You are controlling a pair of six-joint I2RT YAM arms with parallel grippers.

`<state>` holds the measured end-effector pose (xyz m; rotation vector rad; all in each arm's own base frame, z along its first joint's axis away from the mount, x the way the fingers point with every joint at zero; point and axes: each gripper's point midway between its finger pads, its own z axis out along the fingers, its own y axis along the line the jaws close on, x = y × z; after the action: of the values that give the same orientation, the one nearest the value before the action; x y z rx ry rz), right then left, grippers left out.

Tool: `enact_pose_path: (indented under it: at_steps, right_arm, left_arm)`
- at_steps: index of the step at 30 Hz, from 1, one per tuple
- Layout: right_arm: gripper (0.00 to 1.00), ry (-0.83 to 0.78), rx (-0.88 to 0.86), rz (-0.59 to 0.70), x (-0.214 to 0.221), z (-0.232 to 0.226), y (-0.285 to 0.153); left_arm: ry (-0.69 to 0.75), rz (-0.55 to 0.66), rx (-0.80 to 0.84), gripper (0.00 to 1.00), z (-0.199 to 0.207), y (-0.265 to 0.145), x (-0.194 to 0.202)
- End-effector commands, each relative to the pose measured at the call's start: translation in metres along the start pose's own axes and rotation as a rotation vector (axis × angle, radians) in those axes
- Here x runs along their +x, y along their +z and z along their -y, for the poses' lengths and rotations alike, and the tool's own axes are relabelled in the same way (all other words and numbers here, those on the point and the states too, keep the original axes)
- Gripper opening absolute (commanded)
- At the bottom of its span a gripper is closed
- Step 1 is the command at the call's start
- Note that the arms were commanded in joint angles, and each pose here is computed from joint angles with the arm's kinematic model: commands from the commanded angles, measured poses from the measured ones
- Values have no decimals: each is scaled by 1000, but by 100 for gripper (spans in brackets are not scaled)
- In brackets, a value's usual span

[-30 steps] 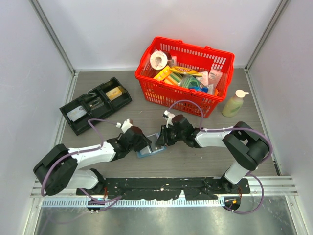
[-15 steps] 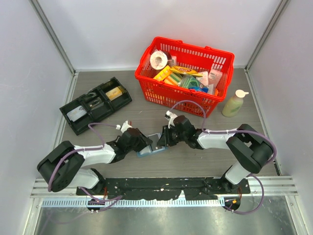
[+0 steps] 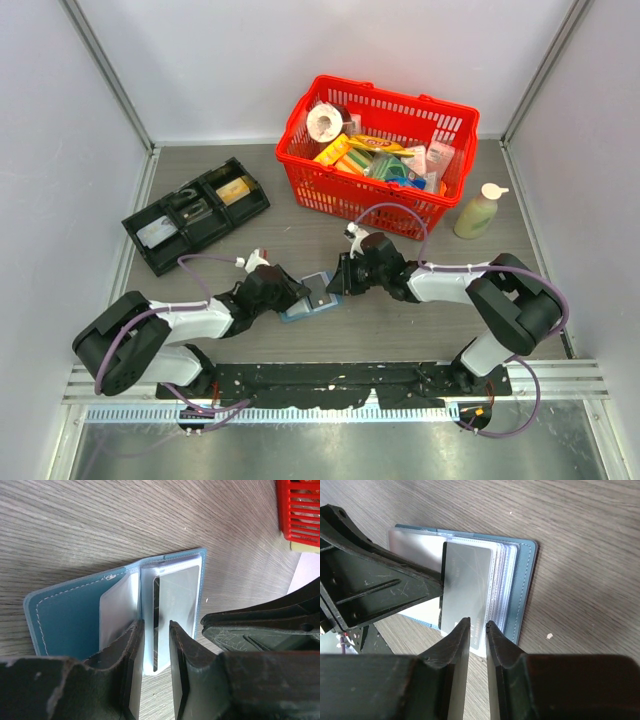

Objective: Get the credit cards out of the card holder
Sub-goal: Remove the credit card from the card holder.

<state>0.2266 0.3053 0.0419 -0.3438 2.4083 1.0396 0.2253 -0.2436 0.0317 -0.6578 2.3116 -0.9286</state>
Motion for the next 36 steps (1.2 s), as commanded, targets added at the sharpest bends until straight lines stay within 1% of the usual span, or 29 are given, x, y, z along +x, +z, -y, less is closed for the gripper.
enact_pose_path:
  at_steps: [1, 5, 10, 14, 19, 21, 24, 31, 36]
  right_arm:
    - [23, -14, -61, -13, 0, -11, 2]
    - [21, -16, -63, -26, 2, -10, 5]
    - [21, -15, -56, -45, 7, -6, 7]
    - [21, -13, -59, -55, 10, -5, 8]
    - [21, -14, -52, -60, 12, -3, 8]
    - [21, -13, -52, -59, 12, -3, 8]
    - [21, -18, -53, -56, 11, -4, 8]
    - [21, -24, -54, -54, 9, -5, 7]
    - [21, -34, -65, -56, 8, -8, 5]
  left_arm:
    - [-15, 2, 65, 29, 12, -1, -2]
    - [-20, -5, 90, 27, 15, -2, 0]
    - [-25, -11, 136, 25, 24, -4, 1]
    - [-31, -14, 190, 22, 34, -6, 1]
    - [-32, -10, 242, 14, 43, -10, 0]
    - [-31, -12, 246, 6, 43, -11, 0]
    - [-27, -10, 260, 0, 45, -12, 0]
    - [-30, -16, 288, 1, 49, -17, 1]
    - [-25, -14, 331, 12, 54, -22, 1]
